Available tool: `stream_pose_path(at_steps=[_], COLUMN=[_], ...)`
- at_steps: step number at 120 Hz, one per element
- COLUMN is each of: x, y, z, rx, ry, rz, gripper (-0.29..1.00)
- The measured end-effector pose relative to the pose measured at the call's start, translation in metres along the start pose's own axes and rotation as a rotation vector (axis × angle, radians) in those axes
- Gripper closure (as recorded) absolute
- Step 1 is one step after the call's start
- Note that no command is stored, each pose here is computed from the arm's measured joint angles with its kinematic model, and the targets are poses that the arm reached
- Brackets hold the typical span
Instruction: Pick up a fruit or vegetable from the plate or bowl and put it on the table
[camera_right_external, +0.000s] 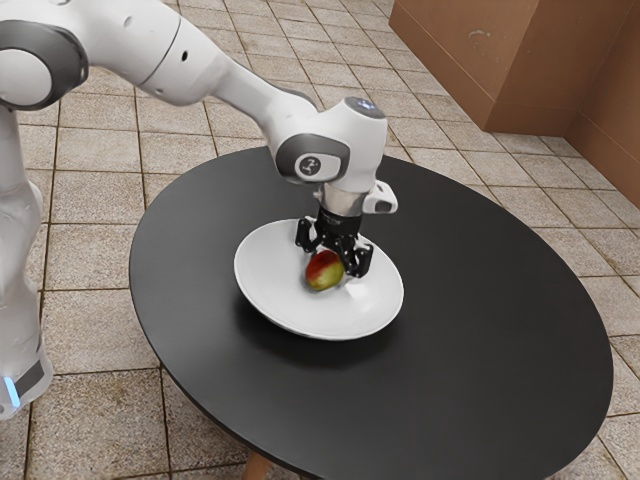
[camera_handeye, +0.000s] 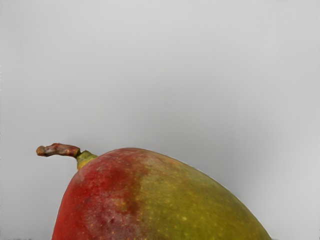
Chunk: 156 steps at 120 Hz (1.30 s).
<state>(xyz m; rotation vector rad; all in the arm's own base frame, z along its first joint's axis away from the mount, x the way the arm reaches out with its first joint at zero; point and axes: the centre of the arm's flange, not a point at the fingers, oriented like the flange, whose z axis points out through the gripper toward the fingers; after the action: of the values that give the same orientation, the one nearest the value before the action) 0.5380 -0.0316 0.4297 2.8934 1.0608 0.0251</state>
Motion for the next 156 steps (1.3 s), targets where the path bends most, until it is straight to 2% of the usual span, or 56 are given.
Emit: stream_pose_path(at_steps=[12,34,57,81,94,112,121,135,144,156], x=[-0.001,0.01,0.084,0.116,0.119,0.117,0.115,0.08,0.037,-0.043], y=[0.0,-0.011,-0.106,-0.171,-0.179,-0.176,-0.151,-0.07,-0.006,0.079], z=[-0.006,-0.056,-0.085,-0.095,-0.094,-0.098,-0.115,-0.138,-0.161,-0.184], rx=[-0.006,-0.065,-0.077,-0.078,-0.084,-0.093,-0.116,-0.159,-0.201,-0.259], ry=[0.009,0.085,0.146,0.165,0.16,0.163,0.191,0.219,0.244,0.254], rz=[-0.007,-0.041,-0.268,-0.403,-0.421,-0.411,-0.365,-0.204,-0.071,0.128], gripper=[0.32,0.31,0.3,0.3,0.14,0.05,0.03,0.01,0.01,0.0])
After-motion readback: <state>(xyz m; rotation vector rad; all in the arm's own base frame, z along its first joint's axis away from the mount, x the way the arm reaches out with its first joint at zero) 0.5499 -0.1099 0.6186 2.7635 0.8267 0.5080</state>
